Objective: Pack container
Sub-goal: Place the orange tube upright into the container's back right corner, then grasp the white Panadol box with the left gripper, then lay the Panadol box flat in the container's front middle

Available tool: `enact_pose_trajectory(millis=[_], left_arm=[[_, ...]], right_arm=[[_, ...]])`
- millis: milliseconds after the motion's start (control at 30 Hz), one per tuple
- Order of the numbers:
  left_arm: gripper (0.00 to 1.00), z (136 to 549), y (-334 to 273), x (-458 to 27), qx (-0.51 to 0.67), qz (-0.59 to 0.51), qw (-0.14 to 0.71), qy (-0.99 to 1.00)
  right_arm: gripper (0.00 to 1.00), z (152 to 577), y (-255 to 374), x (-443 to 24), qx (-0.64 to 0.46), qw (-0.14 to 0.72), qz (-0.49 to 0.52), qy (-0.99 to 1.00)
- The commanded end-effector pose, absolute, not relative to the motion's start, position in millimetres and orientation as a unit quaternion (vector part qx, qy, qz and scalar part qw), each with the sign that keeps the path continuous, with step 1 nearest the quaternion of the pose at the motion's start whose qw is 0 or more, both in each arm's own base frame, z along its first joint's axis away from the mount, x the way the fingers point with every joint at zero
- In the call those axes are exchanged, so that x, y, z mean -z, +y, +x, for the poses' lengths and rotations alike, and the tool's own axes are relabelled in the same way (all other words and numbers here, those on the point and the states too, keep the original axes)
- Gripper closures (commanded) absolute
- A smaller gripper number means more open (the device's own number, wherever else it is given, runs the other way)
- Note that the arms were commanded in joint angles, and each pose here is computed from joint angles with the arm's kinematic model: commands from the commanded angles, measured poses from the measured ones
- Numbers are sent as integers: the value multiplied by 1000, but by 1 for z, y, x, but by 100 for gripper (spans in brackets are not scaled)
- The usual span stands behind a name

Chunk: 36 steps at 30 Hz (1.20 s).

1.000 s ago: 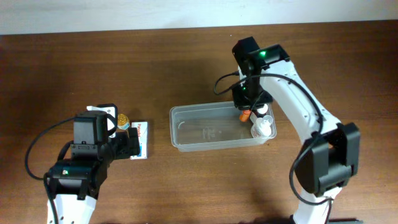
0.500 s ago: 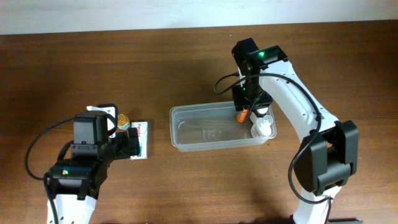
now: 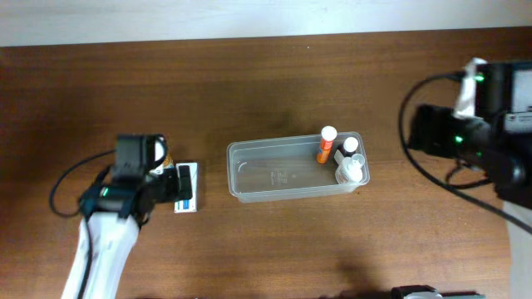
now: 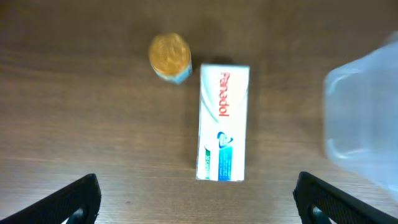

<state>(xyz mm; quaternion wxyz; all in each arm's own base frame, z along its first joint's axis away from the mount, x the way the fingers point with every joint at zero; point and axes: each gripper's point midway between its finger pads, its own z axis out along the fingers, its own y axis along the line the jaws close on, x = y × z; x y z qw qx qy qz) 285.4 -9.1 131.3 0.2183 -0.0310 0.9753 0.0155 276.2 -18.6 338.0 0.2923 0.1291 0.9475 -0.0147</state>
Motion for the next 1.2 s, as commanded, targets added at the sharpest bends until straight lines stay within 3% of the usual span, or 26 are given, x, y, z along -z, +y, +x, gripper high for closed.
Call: enact_pose_trajectory(millis=[0, 267, 433, 500, 533, 633, 767, 967, 1167], left_arm=[[0, 301, -16, -89, -2, -35, 159, 987], [0, 304, -25, 9, 9, -32, 39, 999], [1, 296, -24, 26, 5, -32, 7, 999], [11, 297, -24, 26, 5, -32, 9, 999], [25, 297, -24, 26, 6, -32, 9, 999], [50, 297, -24, 25, 6, -32, 10, 999], [59, 299, -24, 22, 6, -32, 14, 999], [59, 317, -38, -25, 13, -13, 71, 997], [58, 347, -98, -152, 47, 102, 254, 961]], right_arm=[[10, 279, -39, -309, 22, 235, 168, 957], [10, 283, -42, -296, 15, 215, 174, 961], [10, 284, -42, -294, 15, 213, 174, 961], [10, 284, -42, -293, 15, 211, 174, 962], [10, 284, -42, -293, 15, 210, 174, 962], [10, 285, -42, -293, 15, 210, 174, 962], [10, 285, -42, -293, 15, 210, 174, 962], [10, 285, -42, -293, 15, 210, 174, 962], [10, 285, -42, -293, 16, 210, 168, 963]])
